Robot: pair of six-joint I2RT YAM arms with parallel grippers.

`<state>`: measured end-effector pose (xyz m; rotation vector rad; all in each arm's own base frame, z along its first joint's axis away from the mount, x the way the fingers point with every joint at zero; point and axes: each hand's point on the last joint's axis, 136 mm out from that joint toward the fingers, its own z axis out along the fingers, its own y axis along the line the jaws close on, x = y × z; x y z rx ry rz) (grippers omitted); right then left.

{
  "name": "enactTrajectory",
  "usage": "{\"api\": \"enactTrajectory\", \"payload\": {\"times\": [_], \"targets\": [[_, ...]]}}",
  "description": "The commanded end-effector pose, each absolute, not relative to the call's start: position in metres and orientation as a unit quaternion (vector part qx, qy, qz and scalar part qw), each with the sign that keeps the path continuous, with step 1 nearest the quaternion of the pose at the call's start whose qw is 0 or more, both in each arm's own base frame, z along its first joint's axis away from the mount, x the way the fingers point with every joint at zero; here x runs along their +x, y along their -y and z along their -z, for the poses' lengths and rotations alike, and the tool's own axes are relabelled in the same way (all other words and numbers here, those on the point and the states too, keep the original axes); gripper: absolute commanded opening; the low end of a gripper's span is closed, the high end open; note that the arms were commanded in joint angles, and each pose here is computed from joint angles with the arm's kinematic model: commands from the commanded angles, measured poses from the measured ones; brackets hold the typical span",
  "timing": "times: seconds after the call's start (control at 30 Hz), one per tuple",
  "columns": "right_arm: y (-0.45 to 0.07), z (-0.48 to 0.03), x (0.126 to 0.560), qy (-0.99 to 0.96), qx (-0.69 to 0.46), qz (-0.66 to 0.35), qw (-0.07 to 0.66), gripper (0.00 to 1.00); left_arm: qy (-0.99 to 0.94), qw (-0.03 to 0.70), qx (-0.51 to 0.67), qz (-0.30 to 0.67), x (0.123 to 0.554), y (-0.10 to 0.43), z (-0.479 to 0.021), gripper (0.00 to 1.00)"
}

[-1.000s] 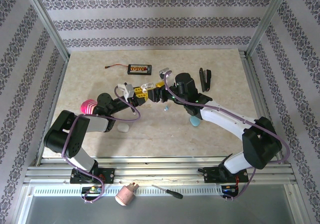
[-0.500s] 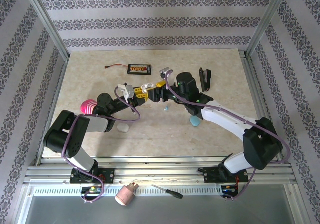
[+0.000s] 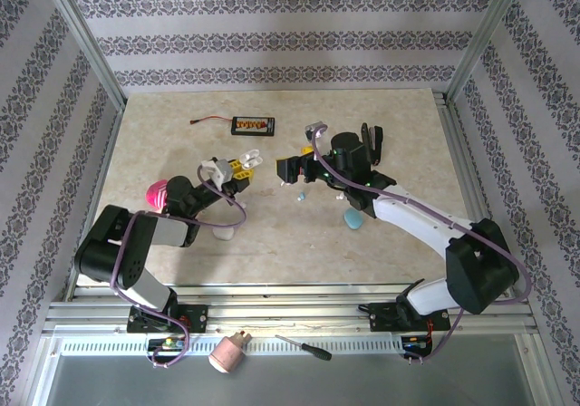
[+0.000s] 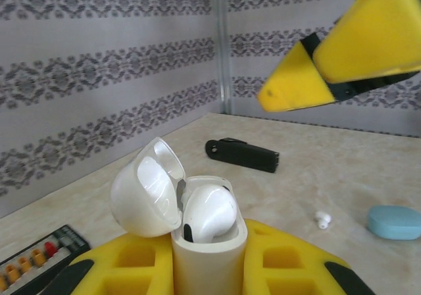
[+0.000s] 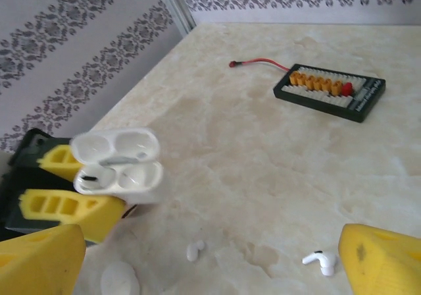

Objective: Insert wireless bluetooth earbuds into charging case

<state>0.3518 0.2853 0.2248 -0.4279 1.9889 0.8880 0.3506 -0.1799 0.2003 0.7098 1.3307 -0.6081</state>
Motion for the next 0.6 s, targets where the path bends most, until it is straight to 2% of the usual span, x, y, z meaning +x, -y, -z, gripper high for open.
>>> {"api": "enactTrajectory", "payload": {"times": [0.0,0.23,0.37,0.57], "targets": [[-0.274,-0.204,0.368,-0.832,-0.122,-0.344,0.418,0.97,-0.577,0.721,0.302,0.237,0.35,0.163,-0.217,0.0],[-0.275,-0.134,0.384,-0.905,-0.072,-0.313,0.281,0.74,-0.571,0.723,0.321,0.221,0.34,0.162,-0.22,0.0],[-0.285,-0.099,0.388,-0.922,-0.073,-0.308,0.223,0.67,-0.574,0.714,0.335,0.22,0.337,0.164,-0.215,0.0],[-0.294,-0.068,0.399,-0.936,-0.082,-0.291,0.179,0.57,-0.581,0.702,0.346,0.224,0.334,0.167,-0.207,0.0]]}}
